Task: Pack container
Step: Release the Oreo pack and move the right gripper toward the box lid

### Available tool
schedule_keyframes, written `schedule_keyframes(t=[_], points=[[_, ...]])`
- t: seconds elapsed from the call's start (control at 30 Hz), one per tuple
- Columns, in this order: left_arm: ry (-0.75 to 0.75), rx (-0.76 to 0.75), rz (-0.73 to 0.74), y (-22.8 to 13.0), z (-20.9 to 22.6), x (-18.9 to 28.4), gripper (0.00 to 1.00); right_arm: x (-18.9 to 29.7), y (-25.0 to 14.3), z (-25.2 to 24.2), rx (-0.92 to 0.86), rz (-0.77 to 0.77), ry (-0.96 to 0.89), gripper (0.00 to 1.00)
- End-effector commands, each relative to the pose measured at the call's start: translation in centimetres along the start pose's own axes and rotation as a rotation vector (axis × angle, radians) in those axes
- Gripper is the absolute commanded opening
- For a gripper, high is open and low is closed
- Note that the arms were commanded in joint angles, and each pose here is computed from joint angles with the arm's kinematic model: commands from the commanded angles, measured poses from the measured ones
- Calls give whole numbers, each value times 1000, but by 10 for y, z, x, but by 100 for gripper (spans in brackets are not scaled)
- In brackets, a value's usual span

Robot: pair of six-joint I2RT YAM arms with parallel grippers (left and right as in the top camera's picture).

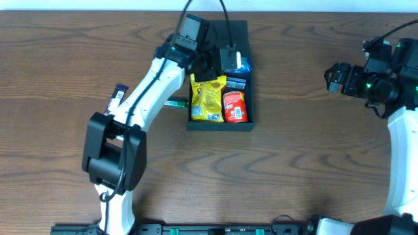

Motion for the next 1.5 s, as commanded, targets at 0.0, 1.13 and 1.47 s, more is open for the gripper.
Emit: schedule_keyframes(t=[0.0, 1.13, 1.47], points=[[7, -33, -17, 10, 1, 0, 6, -2, -2, 4, 39, 5, 13, 99], [-102, 11, 71, -25, -26, -29, 28, -2, -2, 2, 52, 7, 2, 99], [-44, 0, 31, -8, -14, -12, 96, -2, -4, 3, 49, 18, 4, 99]])
Point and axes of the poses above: each gripper's point midway between its finger pads, its own x axis back along the fingers, its own z axis along the line the jaws close on, y = z × x, the point moved 3 cm from there along x, back along the fingers, and after that the axes turned 11 degrees about x, right-handed, at the moved point
